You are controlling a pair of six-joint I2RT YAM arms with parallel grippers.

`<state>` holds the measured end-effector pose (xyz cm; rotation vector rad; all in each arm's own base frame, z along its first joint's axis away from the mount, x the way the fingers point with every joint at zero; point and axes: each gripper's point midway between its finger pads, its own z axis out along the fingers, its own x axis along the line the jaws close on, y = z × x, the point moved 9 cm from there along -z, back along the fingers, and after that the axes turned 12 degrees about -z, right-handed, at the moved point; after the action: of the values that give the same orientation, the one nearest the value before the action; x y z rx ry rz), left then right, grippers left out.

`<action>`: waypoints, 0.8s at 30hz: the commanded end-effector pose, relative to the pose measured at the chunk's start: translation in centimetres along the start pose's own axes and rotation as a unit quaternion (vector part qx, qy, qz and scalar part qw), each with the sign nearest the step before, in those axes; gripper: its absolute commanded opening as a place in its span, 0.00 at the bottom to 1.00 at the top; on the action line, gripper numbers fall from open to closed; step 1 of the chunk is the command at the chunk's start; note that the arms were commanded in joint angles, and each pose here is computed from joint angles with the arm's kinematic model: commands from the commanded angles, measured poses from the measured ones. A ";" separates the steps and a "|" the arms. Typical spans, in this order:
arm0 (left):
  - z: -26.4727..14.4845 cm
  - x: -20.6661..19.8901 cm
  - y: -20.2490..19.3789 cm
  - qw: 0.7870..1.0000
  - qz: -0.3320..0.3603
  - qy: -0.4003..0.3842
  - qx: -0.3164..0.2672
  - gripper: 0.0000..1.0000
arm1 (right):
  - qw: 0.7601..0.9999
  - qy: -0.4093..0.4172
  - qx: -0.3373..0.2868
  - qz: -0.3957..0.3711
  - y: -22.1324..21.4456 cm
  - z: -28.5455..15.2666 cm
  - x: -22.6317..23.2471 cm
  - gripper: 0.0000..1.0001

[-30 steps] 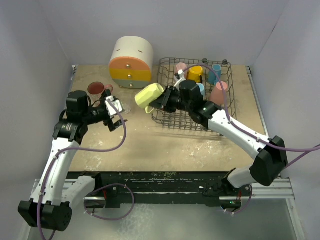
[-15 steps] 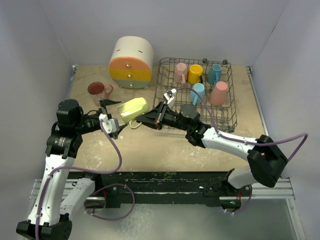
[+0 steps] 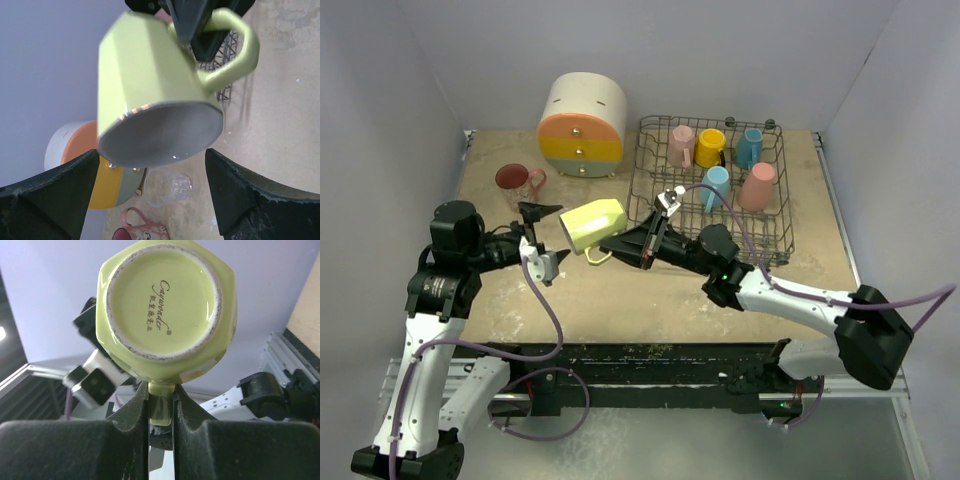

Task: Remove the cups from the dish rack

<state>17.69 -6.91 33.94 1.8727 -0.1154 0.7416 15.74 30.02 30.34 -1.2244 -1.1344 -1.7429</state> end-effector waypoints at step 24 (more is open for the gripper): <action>-1.0 0.9 3.0 1.000 0.004 0.003 -0.022 0.83 | 0.990 0.132 -0.005 -0.042 -0.9 -1.8 6.2 0.00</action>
<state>15.93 -6.92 37.42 1.8457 -0.1445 0.7432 13.82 29.12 31.11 -1.1790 -1.1530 -1.7316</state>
